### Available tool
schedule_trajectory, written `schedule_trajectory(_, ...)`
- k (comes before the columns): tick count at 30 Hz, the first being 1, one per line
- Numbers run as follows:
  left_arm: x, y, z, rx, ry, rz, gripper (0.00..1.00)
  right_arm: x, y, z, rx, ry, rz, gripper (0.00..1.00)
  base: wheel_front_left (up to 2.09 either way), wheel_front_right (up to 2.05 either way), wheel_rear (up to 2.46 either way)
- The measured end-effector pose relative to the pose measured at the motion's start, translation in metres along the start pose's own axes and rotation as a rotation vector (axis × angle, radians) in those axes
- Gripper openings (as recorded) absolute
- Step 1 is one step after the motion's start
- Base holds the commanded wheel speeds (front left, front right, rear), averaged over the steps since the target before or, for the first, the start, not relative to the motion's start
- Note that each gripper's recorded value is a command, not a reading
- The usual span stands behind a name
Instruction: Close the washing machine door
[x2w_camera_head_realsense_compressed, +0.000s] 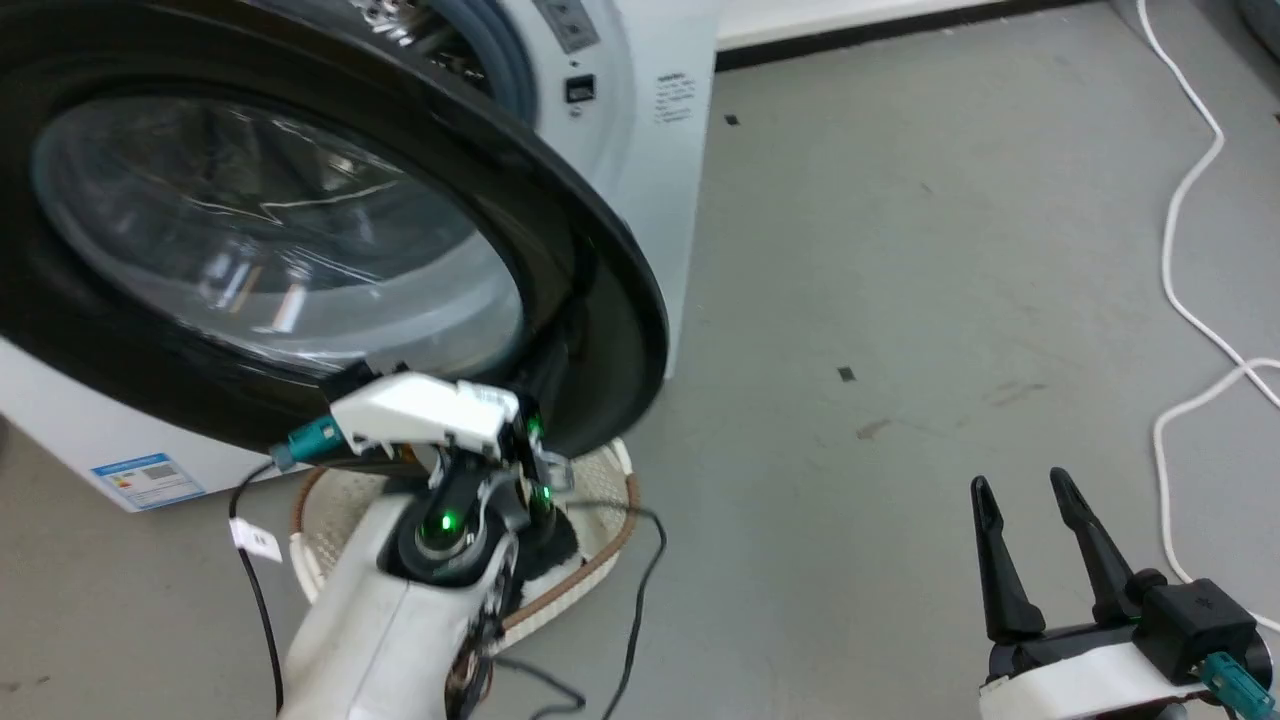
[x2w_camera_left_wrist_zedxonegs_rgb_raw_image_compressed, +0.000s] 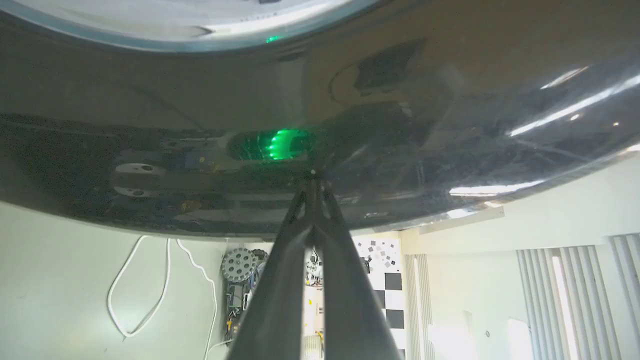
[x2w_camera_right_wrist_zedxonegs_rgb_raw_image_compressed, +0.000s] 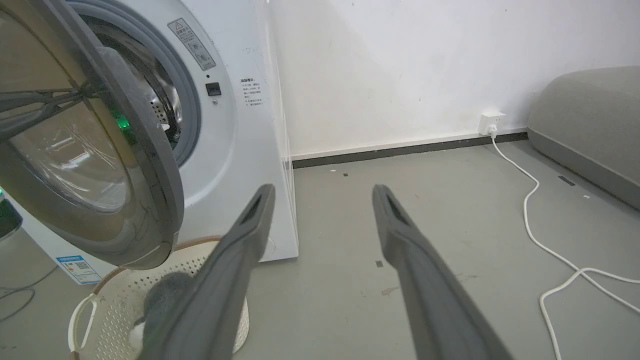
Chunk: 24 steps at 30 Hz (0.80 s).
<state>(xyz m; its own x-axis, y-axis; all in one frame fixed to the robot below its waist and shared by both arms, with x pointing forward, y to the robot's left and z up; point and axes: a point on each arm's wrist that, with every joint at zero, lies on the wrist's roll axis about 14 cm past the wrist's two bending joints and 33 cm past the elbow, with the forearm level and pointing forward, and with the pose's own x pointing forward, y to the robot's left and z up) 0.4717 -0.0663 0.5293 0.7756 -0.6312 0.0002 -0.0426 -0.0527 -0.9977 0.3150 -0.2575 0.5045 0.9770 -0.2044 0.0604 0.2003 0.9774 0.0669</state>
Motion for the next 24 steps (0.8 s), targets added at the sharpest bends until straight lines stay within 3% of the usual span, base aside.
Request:
schedule_trajectory(7,0.034,-0.005,0.0,0.01,-0.021,-0.017,0.0,-0.004,-0.011,-0.004,-0.006,0.02,-0.038,1.0,0.0,0.0,0.0)
schedule_trajectory(15,0.021,-0.005,-0.004,0.052,0.007,-0.017,0.0,0.001,-0.002,0.0,0.01,0.0,-0.009,1.0,0.0,0.0,0.0)
schedule_trajectory(20,-0.017,-0.009,-0.011,0.276,0.064,-0.046,0.0,0.007,0.013,0.008,0.023,-0.033,0.042,1.0,0.0,0.0,0.0)
schedule_trajectory(24,-0.063,0.002,0.001,0.577,0.066,-0.02,0.0,0.009,0.03,0.01,0.031,-0.044,0.097,1.0,0.0,0.0,0.0)
